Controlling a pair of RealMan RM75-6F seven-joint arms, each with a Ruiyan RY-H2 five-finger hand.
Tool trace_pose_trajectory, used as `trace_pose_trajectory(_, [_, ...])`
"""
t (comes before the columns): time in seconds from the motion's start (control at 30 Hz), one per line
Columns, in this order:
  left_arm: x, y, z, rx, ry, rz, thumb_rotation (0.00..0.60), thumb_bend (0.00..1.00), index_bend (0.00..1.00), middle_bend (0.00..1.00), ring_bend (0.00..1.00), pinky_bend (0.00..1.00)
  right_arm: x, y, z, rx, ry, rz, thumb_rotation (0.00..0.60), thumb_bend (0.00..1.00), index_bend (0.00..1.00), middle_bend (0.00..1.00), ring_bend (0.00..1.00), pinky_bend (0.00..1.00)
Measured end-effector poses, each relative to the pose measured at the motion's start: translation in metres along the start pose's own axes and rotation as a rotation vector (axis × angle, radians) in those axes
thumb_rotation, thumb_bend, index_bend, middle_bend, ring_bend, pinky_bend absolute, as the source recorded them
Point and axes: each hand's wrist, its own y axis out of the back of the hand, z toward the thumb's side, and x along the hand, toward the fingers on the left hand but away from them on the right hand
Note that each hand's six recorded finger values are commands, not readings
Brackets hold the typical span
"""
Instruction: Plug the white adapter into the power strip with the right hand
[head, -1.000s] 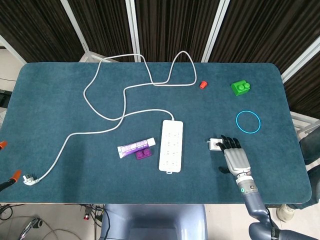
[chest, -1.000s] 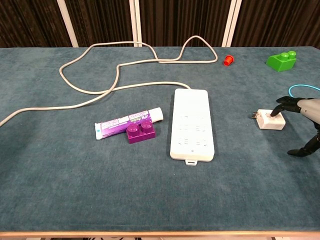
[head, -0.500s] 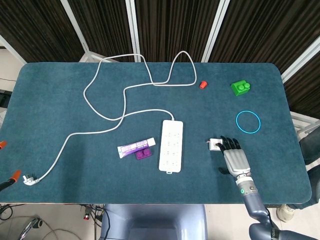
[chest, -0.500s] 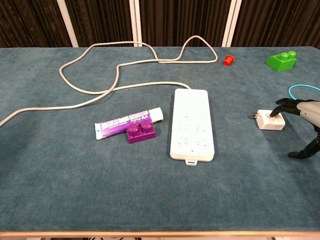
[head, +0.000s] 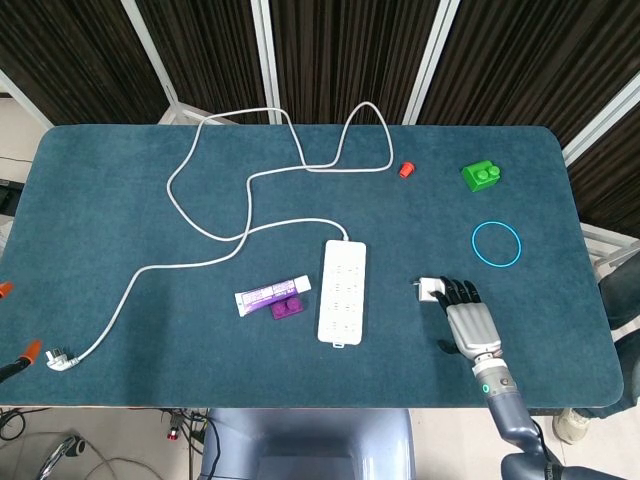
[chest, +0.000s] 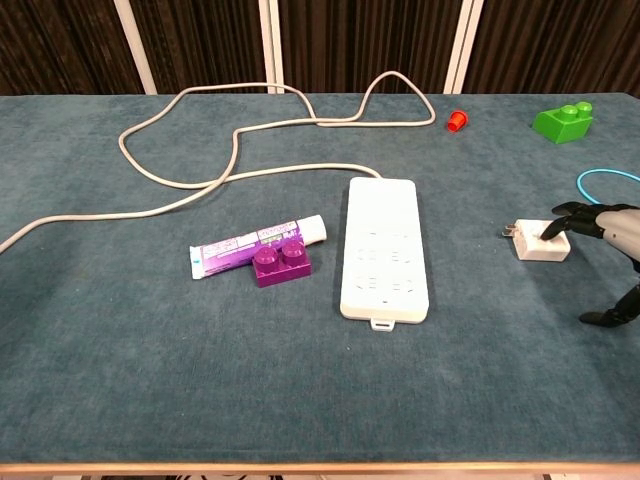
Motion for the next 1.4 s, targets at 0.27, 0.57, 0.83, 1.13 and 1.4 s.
trace_pose_trajectory(0.27, [0.0, 0.0, 0.0, 0.001, 0.001, 0.001, 0.6, 0.17, 0.17, 0.03, 0.0, 0.08, 0.003, -0.003, 0.001, 0.008, 0.001, 0.012, 0.6, 0.27, 0.31, 0.0, 0.0, 0.0])
trace_pose_trajectory(0.57, [0.0, 0.0, 0.0, 0.001, 0.002, 0.001, 0.6, 0.17, 0.17, 0.03, 0.0, 0.08, 0.008, -0.006, 0.003, 0.019, 0.007, 0.029, 0.6, 0.26, 0.32, 0.0, 0.0, 0.0])
trace_pose_trajectory(0.83, [0.0, 0.0, 0.0, 0.002, 0.002, 0.003, 0.6, 0.17, 0.17, 0.03, 0.0, 0.08, 0.013, -0.004, 0.006, 0.038, 0.021, 0.038, 0.6, 0.49, 0.32, 0.0, 0.0, 0.0])
trace_pose_trajectory(1.13, [0.0, 0.0, 0.0, 0.004, 0.003, 0.003, 0.6, 0.17, 0.17, 0.03, 0.0, 0.08, 0.022, -0.003, 0.007, 0.049, 0.035, 0.057, 0.6, 0.69, 0.32, 0.0, 0.0, 0.0])
trace_pose_trajectory(1.4, [0.0, 0.0, 0.001, 0.006, 0.002, 0.002, 0.6, 0.17, 0.17, 0.03, 0.0, 0.08, 0.033, -0.002, 0.004, 0.05, 0.024, 0.061, 0.6, 0.69, 0.33, 0.0, 0.0, 0.0])
